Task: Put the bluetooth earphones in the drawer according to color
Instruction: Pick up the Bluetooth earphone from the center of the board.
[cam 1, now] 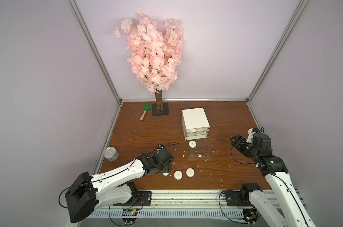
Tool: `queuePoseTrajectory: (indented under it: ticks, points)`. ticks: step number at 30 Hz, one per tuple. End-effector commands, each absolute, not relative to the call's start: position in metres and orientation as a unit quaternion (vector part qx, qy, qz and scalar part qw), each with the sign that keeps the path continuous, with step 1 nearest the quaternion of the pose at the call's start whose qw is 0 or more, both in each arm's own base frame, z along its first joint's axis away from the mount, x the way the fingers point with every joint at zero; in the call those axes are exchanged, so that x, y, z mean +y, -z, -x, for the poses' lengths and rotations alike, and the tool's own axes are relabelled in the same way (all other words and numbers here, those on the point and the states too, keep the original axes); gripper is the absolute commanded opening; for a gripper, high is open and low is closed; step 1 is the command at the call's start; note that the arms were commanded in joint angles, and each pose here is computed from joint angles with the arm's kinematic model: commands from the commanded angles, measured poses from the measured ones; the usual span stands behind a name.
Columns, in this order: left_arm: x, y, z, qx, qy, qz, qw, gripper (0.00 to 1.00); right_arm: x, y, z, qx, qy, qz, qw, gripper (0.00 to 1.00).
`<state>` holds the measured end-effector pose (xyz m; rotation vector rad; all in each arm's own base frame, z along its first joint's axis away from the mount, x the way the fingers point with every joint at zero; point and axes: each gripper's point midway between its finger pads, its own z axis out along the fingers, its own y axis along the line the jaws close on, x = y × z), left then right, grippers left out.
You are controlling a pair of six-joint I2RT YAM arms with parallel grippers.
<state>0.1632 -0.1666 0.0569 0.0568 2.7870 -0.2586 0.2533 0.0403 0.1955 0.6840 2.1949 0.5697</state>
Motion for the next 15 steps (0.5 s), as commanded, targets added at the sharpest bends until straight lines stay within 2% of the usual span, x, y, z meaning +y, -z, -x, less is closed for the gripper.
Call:
queuePoseTrajectory:
  ticks: [1, 7, 15]
  points:
    - [-0.166, -0.046, -0.159, 0.983, 0.097, -0.004, 0.153, 0.74, 0.043, -0.202, -0.257, 0.854, -0.232, -0.255, 0.390, 0.69]
    - [-0.159, -0.029, -0.154, 0.987, 0.076, -0.005, 0.141, 0.72, 0.043, -0.201, -0.257, 0.855, -0.232, -0.255, 0.388, 0.69]
    - [-0.151, -0.018, -0.150, 0.990, 0.056, -0.017, 0.131, 0.62, 0.043, -0.200, -0.259, 0.855, -0.233, -0.256, 0.386, 0.69]
